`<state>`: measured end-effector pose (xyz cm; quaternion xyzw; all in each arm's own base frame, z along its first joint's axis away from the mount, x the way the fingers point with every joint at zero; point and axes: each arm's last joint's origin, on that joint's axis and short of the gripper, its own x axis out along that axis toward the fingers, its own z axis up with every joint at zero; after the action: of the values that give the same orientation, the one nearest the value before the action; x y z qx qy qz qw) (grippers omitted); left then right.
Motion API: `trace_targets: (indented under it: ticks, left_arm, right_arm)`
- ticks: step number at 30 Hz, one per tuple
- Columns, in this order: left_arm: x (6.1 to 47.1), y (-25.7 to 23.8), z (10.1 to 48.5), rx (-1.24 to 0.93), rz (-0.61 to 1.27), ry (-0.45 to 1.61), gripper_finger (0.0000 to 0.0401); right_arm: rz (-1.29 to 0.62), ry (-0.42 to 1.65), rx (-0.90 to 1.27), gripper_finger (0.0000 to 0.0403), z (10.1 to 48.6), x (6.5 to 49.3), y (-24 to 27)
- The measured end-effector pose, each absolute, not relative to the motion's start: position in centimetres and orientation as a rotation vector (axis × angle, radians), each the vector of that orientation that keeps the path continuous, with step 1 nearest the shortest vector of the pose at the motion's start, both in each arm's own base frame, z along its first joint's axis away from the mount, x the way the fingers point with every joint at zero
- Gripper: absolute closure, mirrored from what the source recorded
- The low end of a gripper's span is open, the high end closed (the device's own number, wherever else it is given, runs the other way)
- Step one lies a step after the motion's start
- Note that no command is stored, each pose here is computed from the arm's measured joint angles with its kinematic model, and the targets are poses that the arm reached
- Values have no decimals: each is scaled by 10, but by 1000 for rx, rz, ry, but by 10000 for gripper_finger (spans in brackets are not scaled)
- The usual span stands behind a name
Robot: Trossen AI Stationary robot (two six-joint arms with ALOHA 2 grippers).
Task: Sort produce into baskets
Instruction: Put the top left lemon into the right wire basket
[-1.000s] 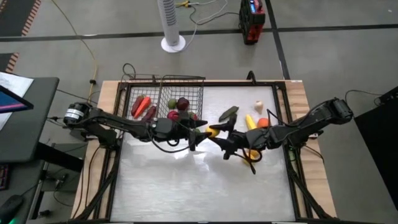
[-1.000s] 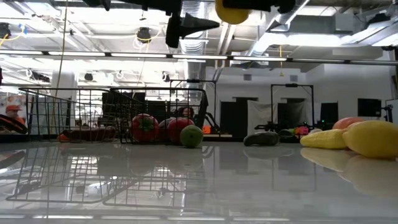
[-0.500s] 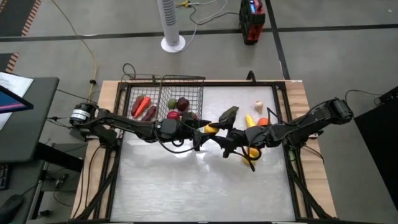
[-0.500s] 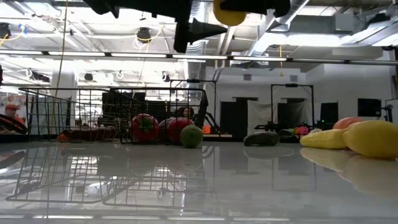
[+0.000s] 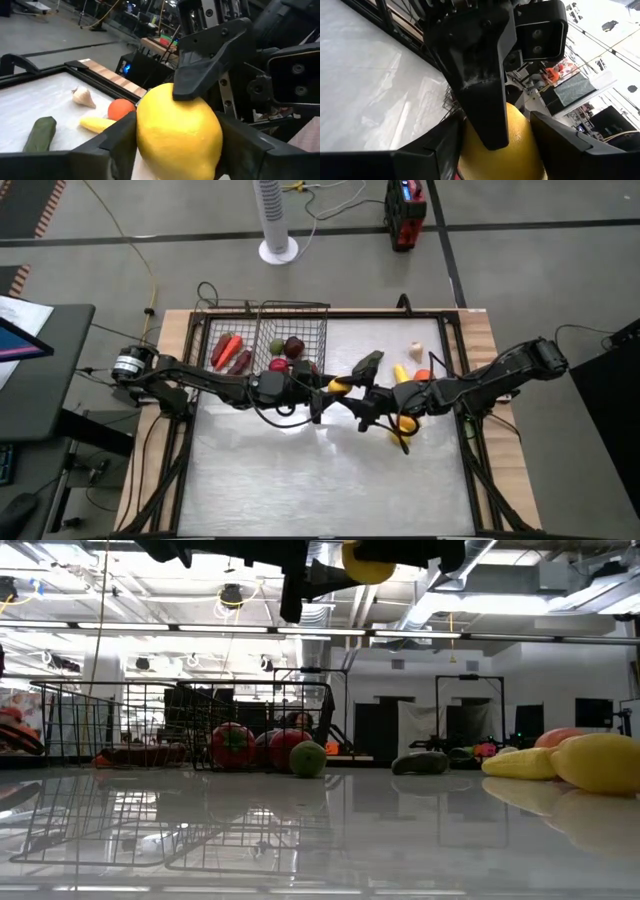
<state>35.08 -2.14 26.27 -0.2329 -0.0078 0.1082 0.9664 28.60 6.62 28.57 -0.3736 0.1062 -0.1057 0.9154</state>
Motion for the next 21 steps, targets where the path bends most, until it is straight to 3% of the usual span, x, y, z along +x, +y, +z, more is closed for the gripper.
trace_targets:
  ticks: [3, 15, 21]
  left_arm:
    - [351, -21, 261, -469, 228, -6, 203]
    - [349, -20, 259, -428, 261, 36, 194]
    - [335, -10, 271, -347, 340, 83, 194]
  right_arm:
    - [-221, 219, -766, 133, 286, 287, 62]
    - [-220, 227, -771, 25, 285, 286, 66]
    - [-327, 275, -803, 4, 285, 281, 72]
